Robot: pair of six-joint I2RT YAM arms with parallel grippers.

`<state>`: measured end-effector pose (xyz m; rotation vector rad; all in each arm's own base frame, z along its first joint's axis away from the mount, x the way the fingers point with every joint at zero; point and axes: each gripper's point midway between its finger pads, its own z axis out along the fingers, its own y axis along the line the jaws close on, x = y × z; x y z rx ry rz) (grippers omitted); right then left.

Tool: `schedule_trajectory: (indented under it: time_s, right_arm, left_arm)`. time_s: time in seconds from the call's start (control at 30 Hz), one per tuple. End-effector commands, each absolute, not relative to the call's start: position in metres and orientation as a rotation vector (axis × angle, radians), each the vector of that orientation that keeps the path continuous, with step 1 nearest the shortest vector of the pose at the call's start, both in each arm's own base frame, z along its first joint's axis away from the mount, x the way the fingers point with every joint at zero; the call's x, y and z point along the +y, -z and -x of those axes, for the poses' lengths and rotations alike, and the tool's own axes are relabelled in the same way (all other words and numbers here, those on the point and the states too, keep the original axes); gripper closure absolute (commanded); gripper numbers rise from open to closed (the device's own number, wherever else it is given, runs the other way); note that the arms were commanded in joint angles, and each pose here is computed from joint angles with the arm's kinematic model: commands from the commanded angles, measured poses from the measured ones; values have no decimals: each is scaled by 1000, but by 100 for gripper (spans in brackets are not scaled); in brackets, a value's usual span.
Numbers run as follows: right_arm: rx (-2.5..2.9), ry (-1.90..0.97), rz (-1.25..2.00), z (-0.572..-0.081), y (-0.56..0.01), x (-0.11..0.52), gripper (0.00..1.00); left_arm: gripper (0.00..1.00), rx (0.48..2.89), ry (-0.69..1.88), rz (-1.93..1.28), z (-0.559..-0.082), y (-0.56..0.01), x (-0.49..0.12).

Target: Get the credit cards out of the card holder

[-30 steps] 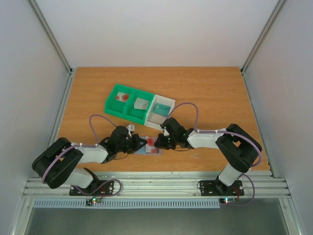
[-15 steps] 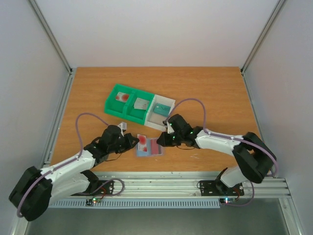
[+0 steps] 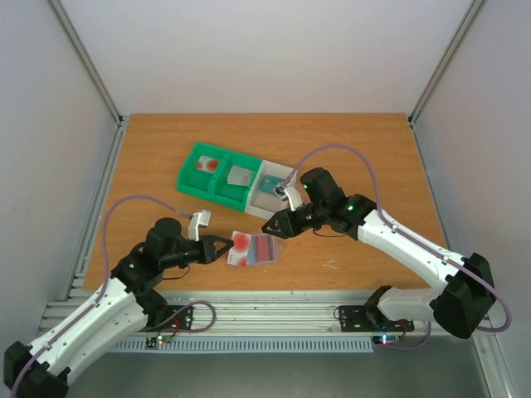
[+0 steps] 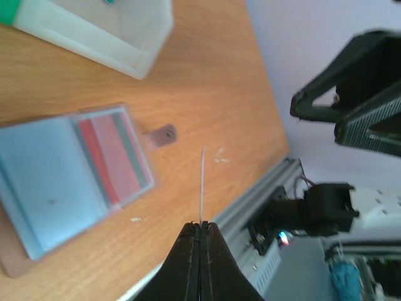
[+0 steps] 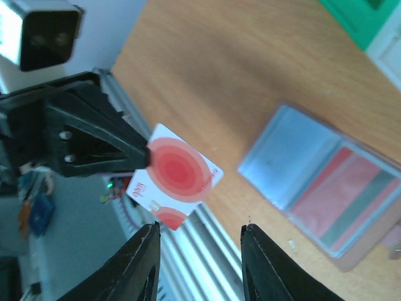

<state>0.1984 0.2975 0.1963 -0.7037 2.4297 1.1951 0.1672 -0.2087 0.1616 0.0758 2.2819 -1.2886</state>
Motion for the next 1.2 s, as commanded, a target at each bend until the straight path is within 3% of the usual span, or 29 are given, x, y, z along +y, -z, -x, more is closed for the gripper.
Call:
schedule_trajectory:
  time_s: [0.0, 0.27, 0.47, 0.93, 1.17]
  right_arm:
    - [2446, -1313, 884, -165, -218, 294, 63]
    - [2448, -1604, 990, -145, -226, 317, 60]
    - [2476, -1655, 1033, -132, -211, 327, 61]
    - [2439, -1783, 1109, -120, -211, 334, 85]
    - [2423, -1810, 1125, -116, -214, 333, 75]
  left_arm:
    - [99, 2237, 1425, -344, -134, -187, -219]
    - [100, 2160, 1614, -500, -117, -209, -235]
    - [100, 2162, 1709, -541, -112, -211, -243]
    - [100, 2067, 1804, -590, -107, -225, -249]
    - [100, 2055, 1825, -602, -106, -226, -249]
